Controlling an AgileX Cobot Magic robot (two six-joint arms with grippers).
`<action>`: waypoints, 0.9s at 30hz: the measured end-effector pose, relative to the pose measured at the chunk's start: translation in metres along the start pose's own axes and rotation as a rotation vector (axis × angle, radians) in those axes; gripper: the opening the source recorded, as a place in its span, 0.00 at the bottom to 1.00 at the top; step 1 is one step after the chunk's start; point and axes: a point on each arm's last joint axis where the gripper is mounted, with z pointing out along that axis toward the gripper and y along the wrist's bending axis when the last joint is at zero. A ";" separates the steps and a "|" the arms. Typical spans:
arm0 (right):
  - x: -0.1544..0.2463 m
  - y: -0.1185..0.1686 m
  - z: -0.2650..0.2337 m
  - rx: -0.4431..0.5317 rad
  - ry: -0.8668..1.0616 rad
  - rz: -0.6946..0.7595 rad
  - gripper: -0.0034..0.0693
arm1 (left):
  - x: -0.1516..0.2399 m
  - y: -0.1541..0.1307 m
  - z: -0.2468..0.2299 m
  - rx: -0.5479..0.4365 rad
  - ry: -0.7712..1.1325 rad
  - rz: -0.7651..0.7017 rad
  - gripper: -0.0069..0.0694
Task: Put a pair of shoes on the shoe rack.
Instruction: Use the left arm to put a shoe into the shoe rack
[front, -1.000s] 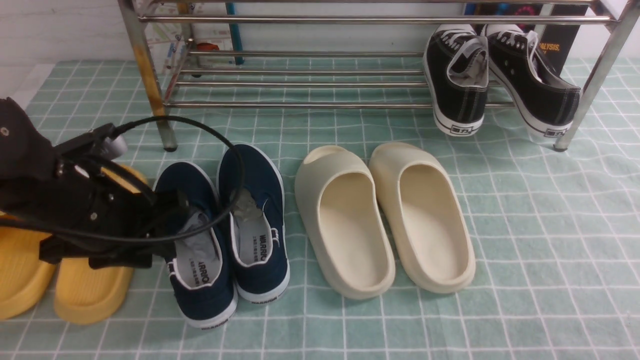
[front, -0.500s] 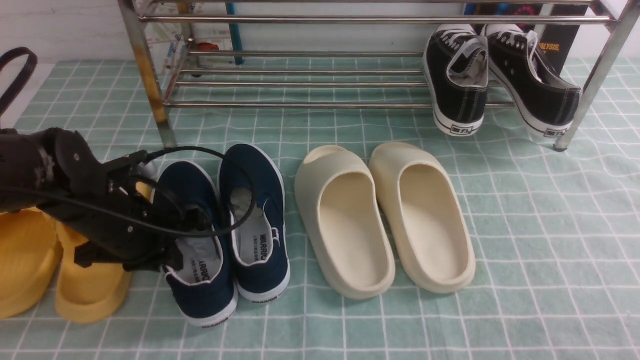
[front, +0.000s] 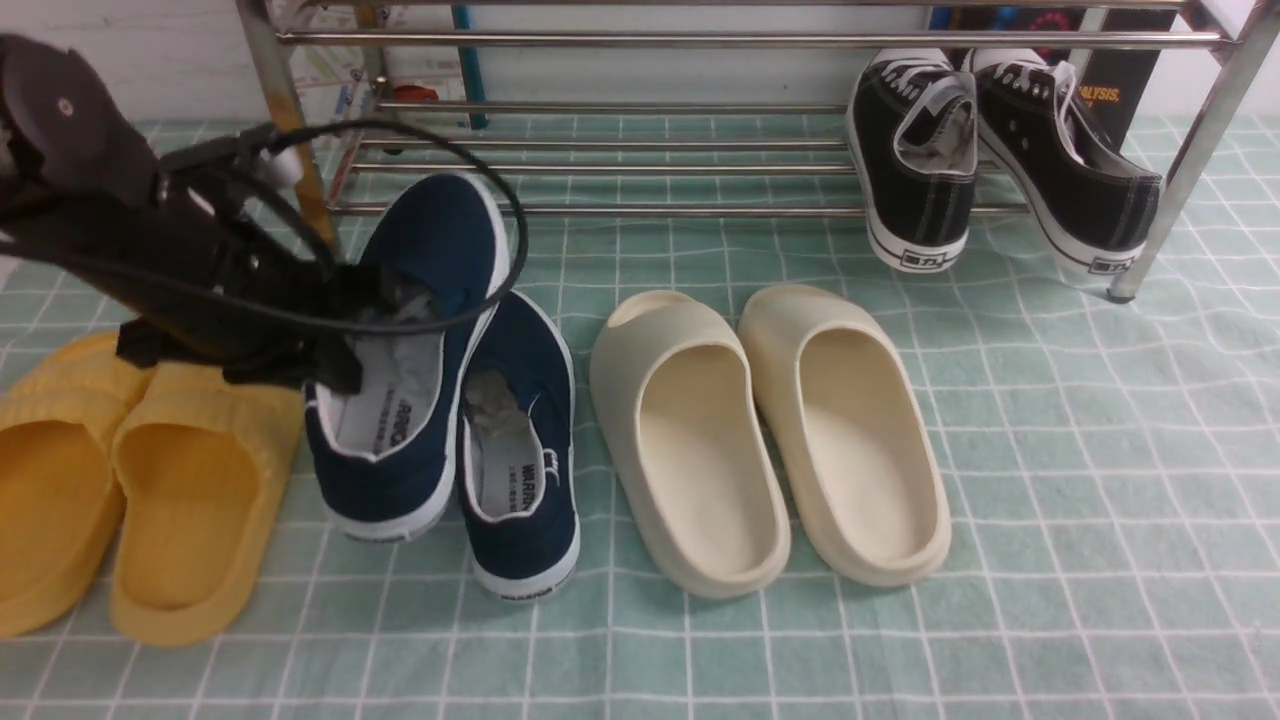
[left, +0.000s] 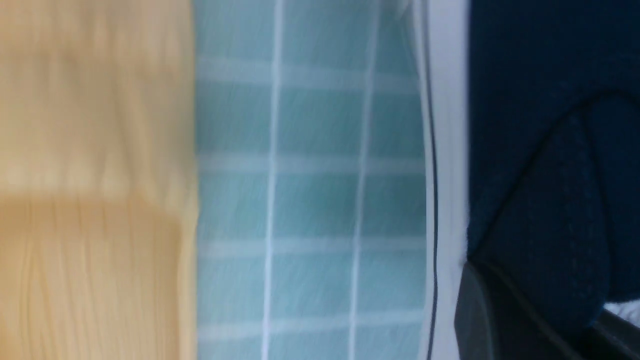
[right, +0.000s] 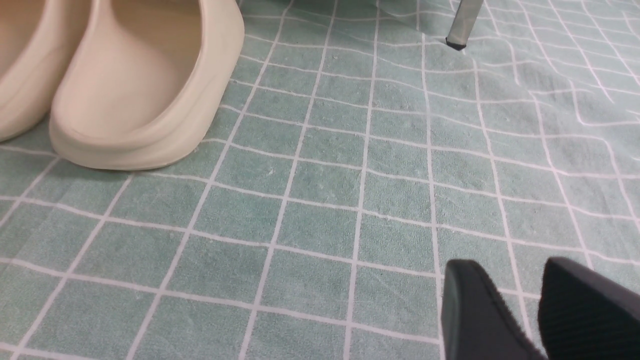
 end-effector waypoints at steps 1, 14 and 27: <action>0.000 0.000 0.000 0.000 0.000 0.000 0.38 | -0.006 -0.001 0.001 0.002 0.000 0.004 0.10; 0.000 0.000 0.000 0.000 0.000 0.000 0.38 | -0.099 -0.011 0.050 0.014 -0.043 0.041 0.10; 0.000 0.000 0.000 0.000 0.000 0.000 0.38 | -0.145 -0.011 0.077 -0.015 -0.097 -0.005 0.10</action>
